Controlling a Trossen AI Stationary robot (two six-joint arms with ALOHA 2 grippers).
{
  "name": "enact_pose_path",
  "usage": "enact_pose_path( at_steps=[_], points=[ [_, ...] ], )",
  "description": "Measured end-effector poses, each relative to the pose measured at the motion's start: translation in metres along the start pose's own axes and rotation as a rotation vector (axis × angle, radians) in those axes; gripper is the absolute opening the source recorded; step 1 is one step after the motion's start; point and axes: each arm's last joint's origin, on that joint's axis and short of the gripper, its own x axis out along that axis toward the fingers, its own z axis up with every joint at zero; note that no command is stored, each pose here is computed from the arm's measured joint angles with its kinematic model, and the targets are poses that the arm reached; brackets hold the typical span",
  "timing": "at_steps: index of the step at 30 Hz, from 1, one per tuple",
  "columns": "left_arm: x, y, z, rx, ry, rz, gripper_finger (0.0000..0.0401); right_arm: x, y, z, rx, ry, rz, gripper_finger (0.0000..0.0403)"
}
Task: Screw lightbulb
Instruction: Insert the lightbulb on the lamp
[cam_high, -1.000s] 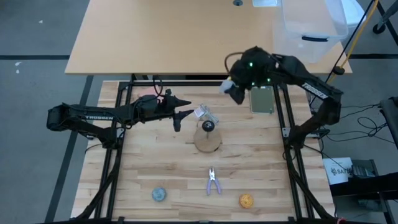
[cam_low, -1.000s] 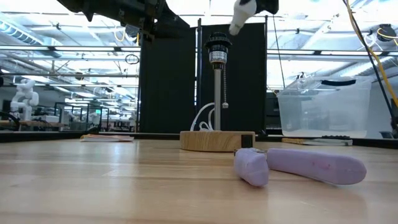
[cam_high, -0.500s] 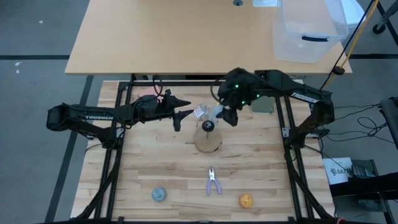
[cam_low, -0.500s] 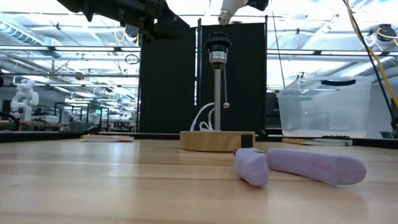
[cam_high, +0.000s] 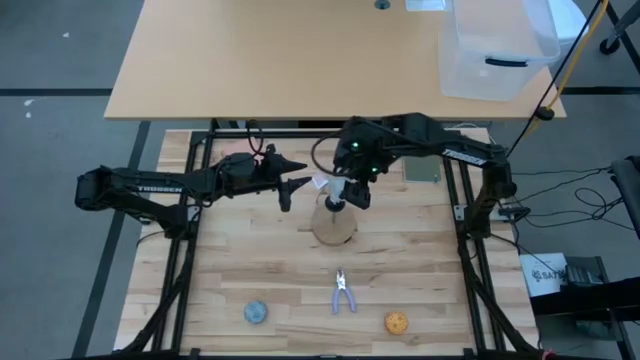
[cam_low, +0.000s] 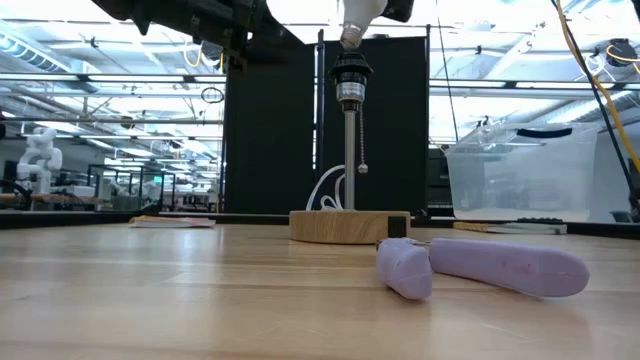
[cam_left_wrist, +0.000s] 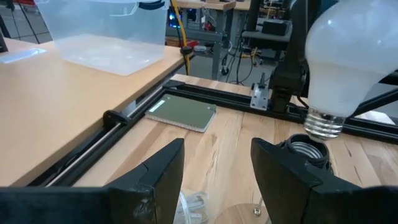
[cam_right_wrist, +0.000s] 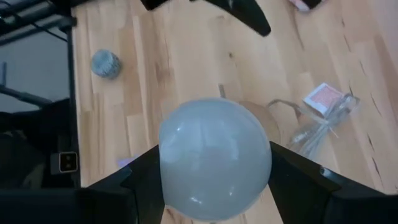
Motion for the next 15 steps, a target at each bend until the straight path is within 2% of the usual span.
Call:
enact_pose_path(
  at_steps=[15],
  points=[
    [0.000,0.000,0.000,0.000,0.005,0.000,0.0190,0.014,-0.003,0.013,0.017,0.087,-0.020,0.0230]
  ],
)
